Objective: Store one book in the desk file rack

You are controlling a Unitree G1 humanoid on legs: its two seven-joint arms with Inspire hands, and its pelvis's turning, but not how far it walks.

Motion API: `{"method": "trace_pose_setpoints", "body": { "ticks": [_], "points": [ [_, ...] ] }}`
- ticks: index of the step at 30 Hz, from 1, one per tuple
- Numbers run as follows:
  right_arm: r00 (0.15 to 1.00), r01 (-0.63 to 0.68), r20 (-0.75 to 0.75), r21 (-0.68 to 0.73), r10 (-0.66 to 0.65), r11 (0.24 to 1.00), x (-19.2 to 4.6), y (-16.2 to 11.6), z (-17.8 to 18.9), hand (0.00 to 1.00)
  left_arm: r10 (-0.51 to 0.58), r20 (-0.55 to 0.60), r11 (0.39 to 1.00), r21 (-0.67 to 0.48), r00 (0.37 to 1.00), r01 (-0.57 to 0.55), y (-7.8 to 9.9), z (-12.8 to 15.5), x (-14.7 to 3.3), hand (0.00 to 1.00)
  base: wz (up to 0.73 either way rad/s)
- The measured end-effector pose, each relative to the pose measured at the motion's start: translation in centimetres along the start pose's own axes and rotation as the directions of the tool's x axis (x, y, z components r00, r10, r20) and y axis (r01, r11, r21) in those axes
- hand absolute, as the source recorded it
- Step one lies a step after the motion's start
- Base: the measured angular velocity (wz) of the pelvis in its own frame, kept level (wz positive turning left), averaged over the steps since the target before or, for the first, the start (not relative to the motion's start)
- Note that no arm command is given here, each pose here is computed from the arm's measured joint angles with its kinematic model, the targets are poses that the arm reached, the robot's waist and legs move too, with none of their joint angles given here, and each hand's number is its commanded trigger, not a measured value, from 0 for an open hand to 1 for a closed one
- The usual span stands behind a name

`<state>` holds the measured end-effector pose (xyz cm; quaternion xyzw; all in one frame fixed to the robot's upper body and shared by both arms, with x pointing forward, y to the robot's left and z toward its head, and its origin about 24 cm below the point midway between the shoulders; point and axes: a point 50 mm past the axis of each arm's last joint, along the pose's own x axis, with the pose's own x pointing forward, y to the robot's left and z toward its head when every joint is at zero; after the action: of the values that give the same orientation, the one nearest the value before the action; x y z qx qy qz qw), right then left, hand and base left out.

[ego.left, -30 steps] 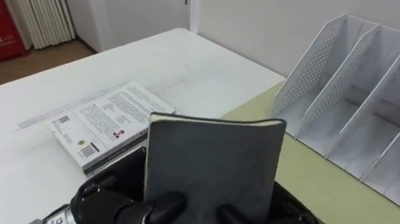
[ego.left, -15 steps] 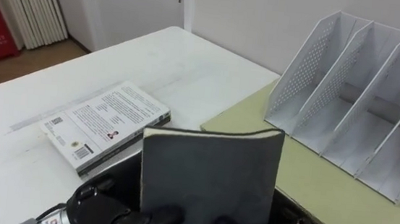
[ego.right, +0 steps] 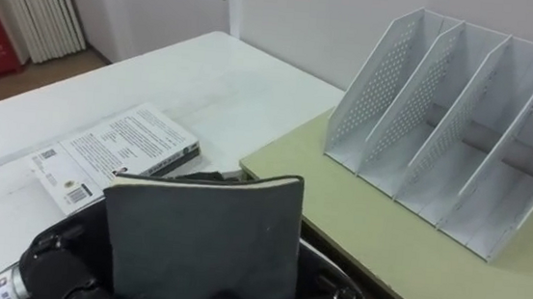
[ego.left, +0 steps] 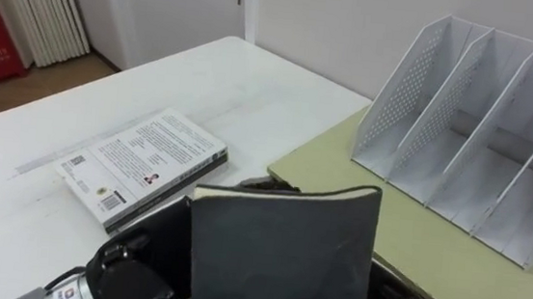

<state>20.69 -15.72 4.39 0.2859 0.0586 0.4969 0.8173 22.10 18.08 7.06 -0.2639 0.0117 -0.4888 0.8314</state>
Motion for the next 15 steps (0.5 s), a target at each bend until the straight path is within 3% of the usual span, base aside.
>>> {"method": "trace_pose_setpoints", "body": {
  "ticks": [15],
  "points": [
    [1.0,-0.002,0.027,-0.092,0.004,0.996,0.4,0.3,2.2,1.0,0.056,-0.004,0.998,-0.033,0.998,-0.056,0.8,-0.9,-0.6,0.0,0.0]
  ]
}}
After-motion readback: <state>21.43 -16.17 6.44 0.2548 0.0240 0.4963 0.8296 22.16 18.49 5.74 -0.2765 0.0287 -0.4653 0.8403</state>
